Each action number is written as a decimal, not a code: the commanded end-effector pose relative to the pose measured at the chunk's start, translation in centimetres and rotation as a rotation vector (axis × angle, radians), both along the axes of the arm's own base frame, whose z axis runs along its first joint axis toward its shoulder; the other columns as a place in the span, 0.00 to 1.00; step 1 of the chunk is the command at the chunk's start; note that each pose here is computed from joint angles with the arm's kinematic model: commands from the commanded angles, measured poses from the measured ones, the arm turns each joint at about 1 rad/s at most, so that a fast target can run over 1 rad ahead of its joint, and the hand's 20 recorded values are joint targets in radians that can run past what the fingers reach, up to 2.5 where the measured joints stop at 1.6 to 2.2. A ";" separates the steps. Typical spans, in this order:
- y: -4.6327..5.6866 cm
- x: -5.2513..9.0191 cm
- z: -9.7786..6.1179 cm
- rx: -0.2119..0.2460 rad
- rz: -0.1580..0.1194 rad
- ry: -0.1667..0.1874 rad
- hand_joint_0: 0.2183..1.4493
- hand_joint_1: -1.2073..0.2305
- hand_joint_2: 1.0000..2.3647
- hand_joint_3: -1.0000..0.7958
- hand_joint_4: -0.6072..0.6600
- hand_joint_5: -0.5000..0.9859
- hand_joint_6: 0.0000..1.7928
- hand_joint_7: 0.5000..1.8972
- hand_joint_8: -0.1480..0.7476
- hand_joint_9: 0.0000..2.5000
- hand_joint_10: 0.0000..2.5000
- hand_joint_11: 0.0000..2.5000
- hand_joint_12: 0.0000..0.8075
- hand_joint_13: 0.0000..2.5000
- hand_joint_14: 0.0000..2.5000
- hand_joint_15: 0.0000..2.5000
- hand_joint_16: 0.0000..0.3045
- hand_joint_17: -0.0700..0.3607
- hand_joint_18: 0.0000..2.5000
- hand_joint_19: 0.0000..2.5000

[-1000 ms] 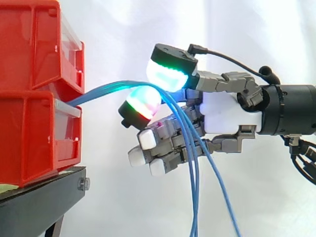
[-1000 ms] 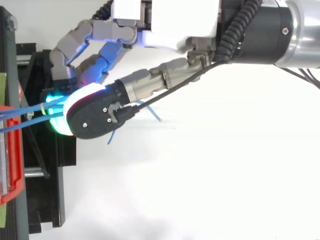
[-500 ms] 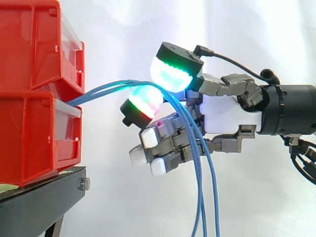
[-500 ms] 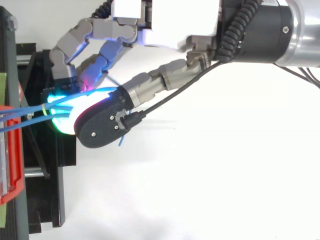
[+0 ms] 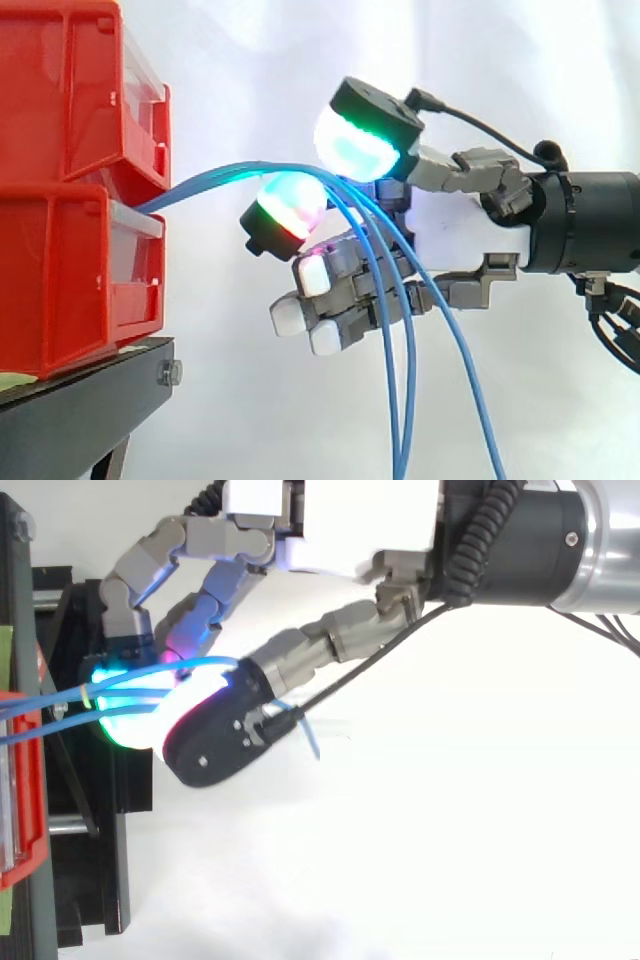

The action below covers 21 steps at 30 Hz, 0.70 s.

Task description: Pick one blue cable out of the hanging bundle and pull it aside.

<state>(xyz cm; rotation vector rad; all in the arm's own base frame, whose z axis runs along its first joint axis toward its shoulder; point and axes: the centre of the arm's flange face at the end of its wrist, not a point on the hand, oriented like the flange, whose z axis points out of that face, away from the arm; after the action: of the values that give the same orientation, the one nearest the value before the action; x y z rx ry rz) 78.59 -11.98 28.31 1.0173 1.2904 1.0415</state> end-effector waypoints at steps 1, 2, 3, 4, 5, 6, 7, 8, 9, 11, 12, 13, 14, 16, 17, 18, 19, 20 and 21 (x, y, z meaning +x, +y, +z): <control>0.0 0.0 0.1 0.000 0.000 -0.002 0.22 0.51 0.00 0.28 0.50 0.28 0.50 0.27 0.42 0.40 0.01 0.19 0.32 0.30 0.01 0.16 0.14 0.38 0.27 0.19; 0.0 0.0 0.0 0.000 0.000 -0.002 0.22 0.55 0.00 0.28 0.49 0.28 0.49 0.27 0.43 0.41 0.01 0.19 0.33 0.31 0.01 0.16 0.14 0.38 0.27 0.19; 0.0 0.0 0.1 0.002 0.000 -0.004 0.23 0.59 0.00 0.28 0.49 0.28 0.49 0.28 0.42 0.41 0.01 0.19 0.32 0.30 0.01 0.17 0.13 0.37 0.26 0.20; 0.0 0.0 0.0 0.002 0.000 -0.002 0.25 0.61 0.00 0.28 0.48 0.27 0.49 0.29 0.42 0.41 0.01 0.19 0.32 0.30 0.01 0.17 0.13 0.37 0.26 0.20; 0.0 0.0 0.1 0.002 0.000 -0.004 0.28 0.63 0.00 0.28 0.48 0.27 0.49 0.30 0.41 0.40 0.01 0.19 0.30 0.30 0.01 0.17 0.12 0.36 0.25 0.21; 0.0 0.0 0.0 0.002 0.000 -0.002 0.29 0.60 0.00 0.28 0.49 0.27 0.49 0.31 0.41 0.40 0.01 0.19 0.30 0.30 0.01 0.17 0.12 0.36 0.25 0.21; 0.0 0.0 0.1 0.002 0.000 -0.004 0.30 0.55 0.00 0.30 0.49 0.27 0.49 0.32 0.42 0.40 0.01 0.19 0.30 0.30 0.01 0.17 0.12 0.36 0.25 0.21; 0.0 0.0 0.1 0.002 0.000 -0.002 0.29 0.52 0.01 0.35 0.48 0.27 0.49 0.31 0.42 0.40 0.01 0.20 0.30 0.30 0.01 0.17 0.12 0.36 0.25 0.21; 0.0 0.0 0.1 0.003 0.000 -0.002 0.30 0.49 0.01 0.38 0.48 0.27 0.50 0.33 0.43 0.39 0.01 0.20 0.31 0.30 0.01 0.17 0.12 0.36 0.25 0.21; 0.0 0.0 0.1 0.002 0.000 -0.004 0.29 0.44 0.01 0.43 0.50 0.26 0.50 0.40 0.43 0.38 0.01 0.20 0.31 0.30 0.01 0.17 0.12 0.36 0.25 0.21; 0.0 0.0 0.0 0.002 0.000 -0.002 0.29 0.41 0.01 0.44 0.50 0.26 0.51 0.36 0.43 0.38 0.01 0.20 0.32 0.30 0.01 0.17 0.12 0.36 0.25 0.21; 0.0 0.0 0.1 0.002 0.000 -0.004 0.30 0.40 0.01 0.45 0.50 0.26 0.52 0.33 0.44 0.38 0.01 0.20 0.32 0.30 0.01 0.17 0.13 0.37 0.26 0.20; 0.0 0.0 0.0 0.003 0.000 -0.002 0.31 0.34 0.01 0.46 0.50 0.26 0.52 0.29 0.45 0.37 0.01 0.20 0.34 0.30 0.01 0.17 0.14 0.38 0.27 0.19; 0.0 0.1 0.0 0.003 0.000 -0.004 0.34 0.29 0.01 0.47 0.44 0.25 0.53 0.30 0.44 0.37 0.01 0.21 0.32 0.29 0.01 0.16 0.13 0.37 0.27 0.19; -0.1 0.0 0.1 0.003 -0.001 -0.004 0.36 0.27 0.01 0.47 0.42 0.25 0.53 0.32 0.43 0.36 0.01 0.21 0.32 0.29 0.01 0.17 0.13 0.37 0.26 0.19; -0.1 0.0 0.0 0.003 -0.001 -0.002 0.37 0.27 0.01 0.46 0.40 0.25 0.54 0.34 0.42 0.36 0.01 0.21 0.31 0.29 0.01 0.17 0.13 0.36 0.26 0.19; -0.1 0.0 0.1 0.003 -0.001 -0.005 0.38 0.26 0.01 0.45 0.38 0.25 0.54 0.38 0.41 0.36 0.01 0.21 0.31 0.29 0.01 0.17 0.12 0.36 0.27 0.19; -0.2 0.0 0.1 0.003 -0.003 -0.005 0.40 0.25 0.01 0.43 0.36 0.25 0.54 0.39 0.40 0.36 0.01 0.21 0.30 0.29 0.01 0.16 0.12 0.36 0.27 0.19; -0.2 0.0 0.1 0.003 -0.003 -0.005 0.42 0.24 0.01 0.42 0.35 0.24 0.54 0.39 0.40 0.36 0.01 0.21 0.30 0.29 0.01 0.16 0.12 0.36 0.27 0.19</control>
<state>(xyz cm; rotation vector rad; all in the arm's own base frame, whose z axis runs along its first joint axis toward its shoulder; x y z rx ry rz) 78.61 -12.12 28.34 1.0181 1.2852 1.0439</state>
